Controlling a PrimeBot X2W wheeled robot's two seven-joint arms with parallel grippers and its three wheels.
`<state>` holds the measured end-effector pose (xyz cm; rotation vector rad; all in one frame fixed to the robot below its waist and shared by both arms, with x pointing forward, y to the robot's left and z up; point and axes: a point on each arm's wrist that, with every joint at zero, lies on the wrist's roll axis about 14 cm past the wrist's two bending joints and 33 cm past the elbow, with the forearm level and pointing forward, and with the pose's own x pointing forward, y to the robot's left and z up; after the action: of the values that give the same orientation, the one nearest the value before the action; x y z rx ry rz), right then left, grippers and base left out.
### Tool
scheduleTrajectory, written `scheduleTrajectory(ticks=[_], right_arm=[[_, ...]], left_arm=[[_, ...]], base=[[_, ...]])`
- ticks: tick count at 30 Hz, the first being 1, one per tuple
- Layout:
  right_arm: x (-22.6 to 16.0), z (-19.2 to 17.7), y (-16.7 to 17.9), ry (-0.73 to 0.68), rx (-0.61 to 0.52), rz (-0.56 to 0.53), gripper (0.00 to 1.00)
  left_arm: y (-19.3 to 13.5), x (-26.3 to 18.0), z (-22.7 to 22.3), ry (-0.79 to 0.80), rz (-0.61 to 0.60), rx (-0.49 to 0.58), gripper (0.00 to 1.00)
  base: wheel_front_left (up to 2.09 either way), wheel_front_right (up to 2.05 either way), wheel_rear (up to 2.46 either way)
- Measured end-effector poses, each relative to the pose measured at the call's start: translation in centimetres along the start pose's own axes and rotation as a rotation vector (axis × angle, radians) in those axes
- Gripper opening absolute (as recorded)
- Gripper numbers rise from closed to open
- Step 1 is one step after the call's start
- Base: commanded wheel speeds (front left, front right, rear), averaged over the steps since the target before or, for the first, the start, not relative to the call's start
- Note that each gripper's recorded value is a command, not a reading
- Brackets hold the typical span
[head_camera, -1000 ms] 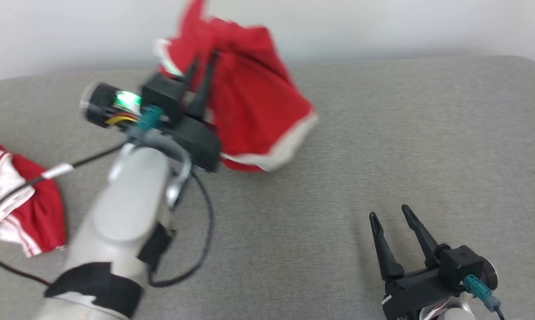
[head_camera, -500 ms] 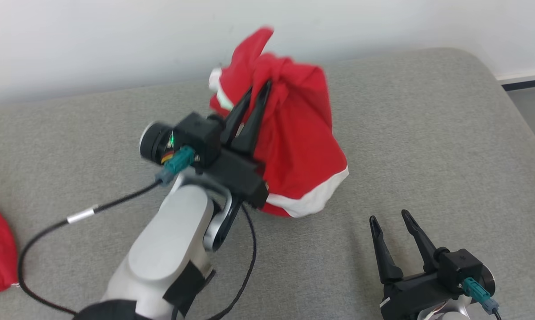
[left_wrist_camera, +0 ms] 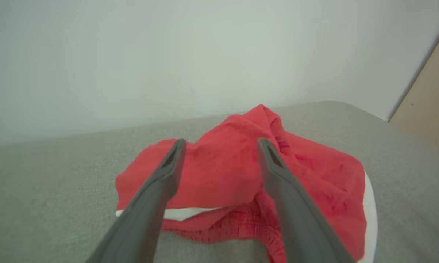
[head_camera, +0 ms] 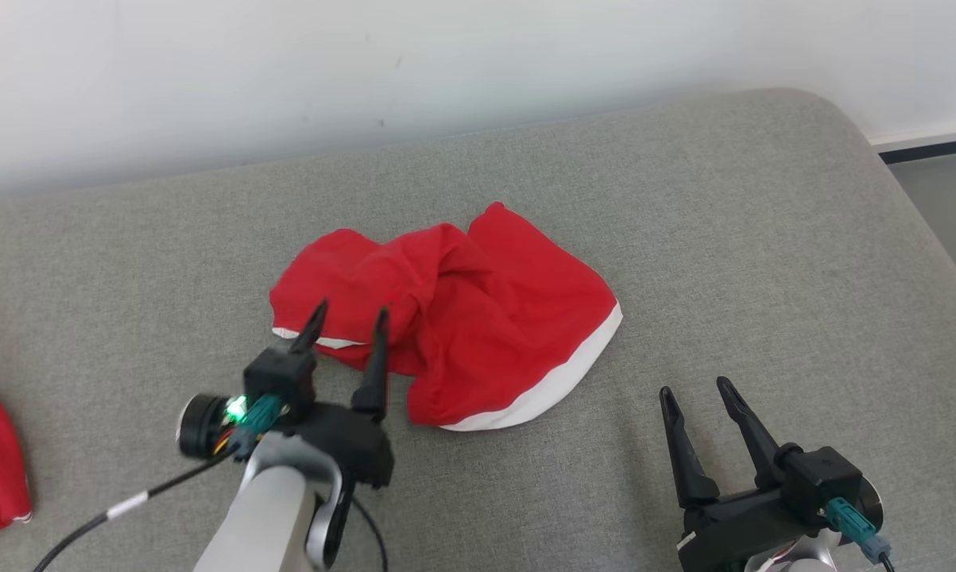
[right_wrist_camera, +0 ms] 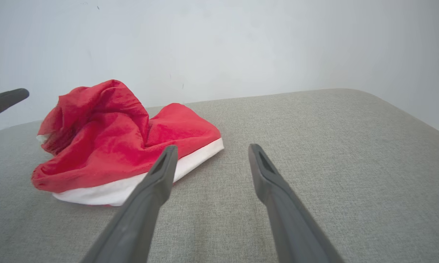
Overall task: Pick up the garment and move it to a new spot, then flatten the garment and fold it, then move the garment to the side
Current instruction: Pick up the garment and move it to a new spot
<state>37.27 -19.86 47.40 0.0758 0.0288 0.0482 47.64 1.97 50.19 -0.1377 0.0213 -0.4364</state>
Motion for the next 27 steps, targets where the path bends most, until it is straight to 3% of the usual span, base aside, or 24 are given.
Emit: scheduleTrajectory(ticks=[17, 27], right_arm=[[-1.1, 1.1, 0.3, -0.036, 0.0, -0.004, 1.0], [-1.5, 1.2, 0.7, -0.044, -0.004, 0.005, 1.0]], left_arm=[[6.9, -9.4, -1.3, -0.007, 0.262, 0.071, 1.0], [8.7, -14.1, -2.1, 0.016, 0.353, 0.09, 1.0]], base=[[0.0, 0.0, 0.0], [0.0, 0.0, 0.0]])
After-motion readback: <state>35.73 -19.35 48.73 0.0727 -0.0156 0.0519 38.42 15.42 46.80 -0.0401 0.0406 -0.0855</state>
